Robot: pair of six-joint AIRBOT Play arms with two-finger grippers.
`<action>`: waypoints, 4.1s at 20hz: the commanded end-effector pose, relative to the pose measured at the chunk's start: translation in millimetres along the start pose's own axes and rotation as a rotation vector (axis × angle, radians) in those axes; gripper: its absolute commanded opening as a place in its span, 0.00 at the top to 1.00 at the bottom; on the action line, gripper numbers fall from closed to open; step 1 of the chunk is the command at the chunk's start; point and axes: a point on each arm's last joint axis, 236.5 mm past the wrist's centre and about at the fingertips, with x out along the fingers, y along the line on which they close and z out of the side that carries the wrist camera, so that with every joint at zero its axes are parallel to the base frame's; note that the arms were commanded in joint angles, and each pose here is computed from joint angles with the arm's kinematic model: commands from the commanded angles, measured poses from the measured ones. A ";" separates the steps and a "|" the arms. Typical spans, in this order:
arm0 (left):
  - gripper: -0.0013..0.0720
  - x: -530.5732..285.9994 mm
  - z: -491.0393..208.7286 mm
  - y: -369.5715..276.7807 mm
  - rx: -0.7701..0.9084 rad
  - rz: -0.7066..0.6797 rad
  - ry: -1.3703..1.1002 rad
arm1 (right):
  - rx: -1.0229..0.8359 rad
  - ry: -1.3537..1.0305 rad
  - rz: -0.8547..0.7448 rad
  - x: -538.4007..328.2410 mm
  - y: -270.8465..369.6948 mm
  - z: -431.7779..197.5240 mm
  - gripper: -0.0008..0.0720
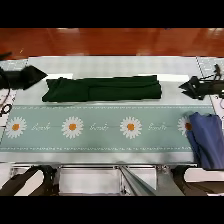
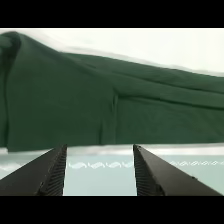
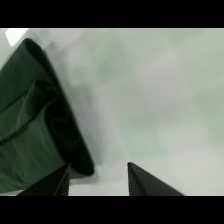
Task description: Fold the shirts.
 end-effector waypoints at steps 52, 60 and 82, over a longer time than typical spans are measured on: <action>0.96 187.3 -221.2 -246.9 0.340 -0.352 0.770 | -0.641 -0.085 0.131 -151.0 206.1 -161.6 0.96; 0.96 51.9 -56.1 -83.5 0.122 -0.107 0.306 | -0.745 0.119 0.396 -1.7 333.4 -204.8 0.96; 0.96 34.5 -73.4 -79.3 0.055 -0.130 0.101 | -0.571 0.575 0.426 135.7 331.2 -245.9 0.42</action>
